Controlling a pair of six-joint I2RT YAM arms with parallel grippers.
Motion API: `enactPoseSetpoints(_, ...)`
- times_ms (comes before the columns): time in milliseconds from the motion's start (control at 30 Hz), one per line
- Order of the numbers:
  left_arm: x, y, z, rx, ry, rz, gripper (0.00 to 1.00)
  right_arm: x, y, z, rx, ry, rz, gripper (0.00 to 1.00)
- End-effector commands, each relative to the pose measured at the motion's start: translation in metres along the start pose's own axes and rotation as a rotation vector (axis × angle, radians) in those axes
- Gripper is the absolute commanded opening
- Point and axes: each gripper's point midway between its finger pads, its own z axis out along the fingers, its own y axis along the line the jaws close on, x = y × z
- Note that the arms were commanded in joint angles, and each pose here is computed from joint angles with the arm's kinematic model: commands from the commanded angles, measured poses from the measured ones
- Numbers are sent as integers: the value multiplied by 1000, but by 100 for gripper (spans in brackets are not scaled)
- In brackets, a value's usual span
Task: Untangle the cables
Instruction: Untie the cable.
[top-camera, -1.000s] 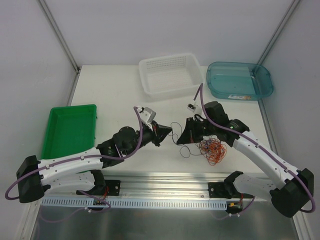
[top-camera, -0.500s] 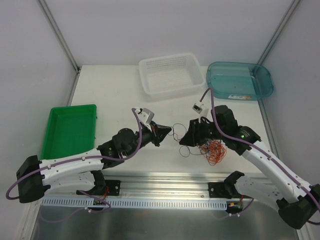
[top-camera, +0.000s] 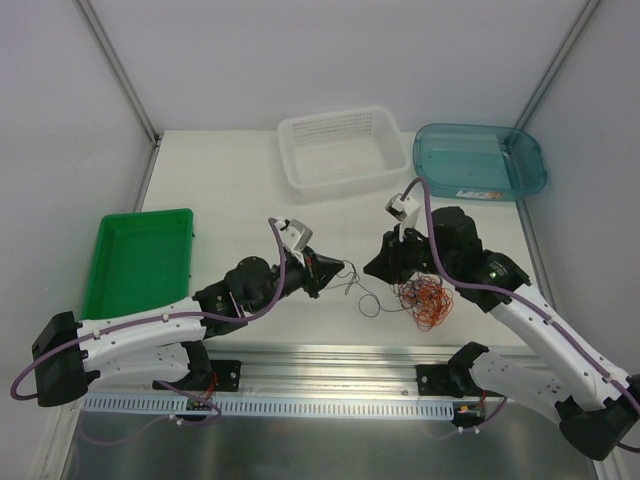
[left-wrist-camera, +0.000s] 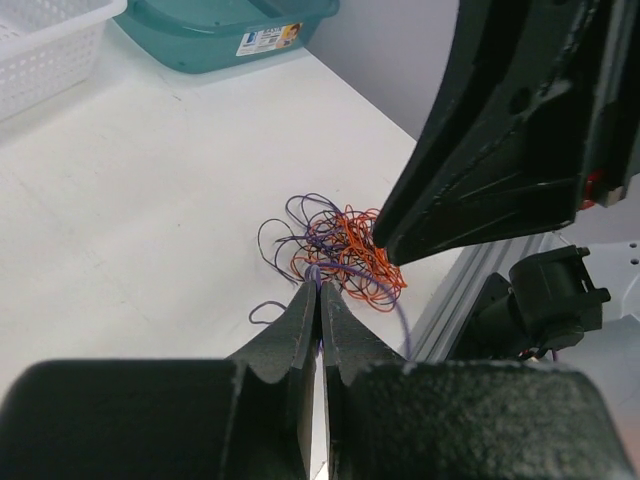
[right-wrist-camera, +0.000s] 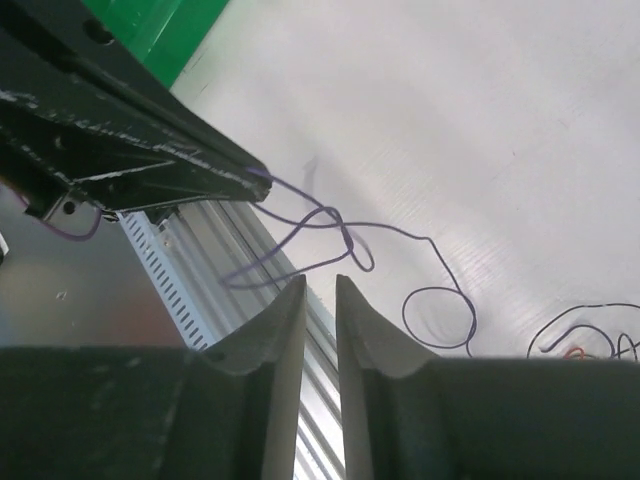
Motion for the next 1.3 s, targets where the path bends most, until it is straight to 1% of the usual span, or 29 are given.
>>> enactPoseSetpoints(0,-28,-18,-2,60,-55,-25,1,-17,3,11,-44,-49,-95,20)
enactPoseSetpoints(100,-28,-18,-2,54,-52,-30,1,-16,8,20,-80,-55,-88,22)
enactPoseSetpoints(267,-27,-17,-1,51,-49,-33,1,-1,0,29,-58,-24,-67,32)
enactPoseSetpoints(433,-32,-16,-3,39,-65,-44,0,26,-19,32,2,2,-66,33)
enactPoseSetpoints(667,-38,-20,-7,54,-78,-65,0,46,-31,34,25,-15,-101,33)
enactPoseSetpoints(767,-39,-21,-8,60,-82,-78,0,48,-30,41,4,-36,-103,33)
enactPoseSetpoints(800,-40,-22,-9,61,-85,-82,0,42,-28,42,-10,-67,-102,33)
enactPoseSetpoints(900,-41,-21,-11,60,-88,-87,0,38,-28,46,-16,-98,-102,33)
enactPoseSetpoints(1067,-41,-21,-11,59,-90,-89,0,33,-29,47,-12,-126,-111,33)
enactPoseSetpoints(1267,-44,-23,-10,63,-94,-99,0,29,-23,45,-45,-160,-116,36)
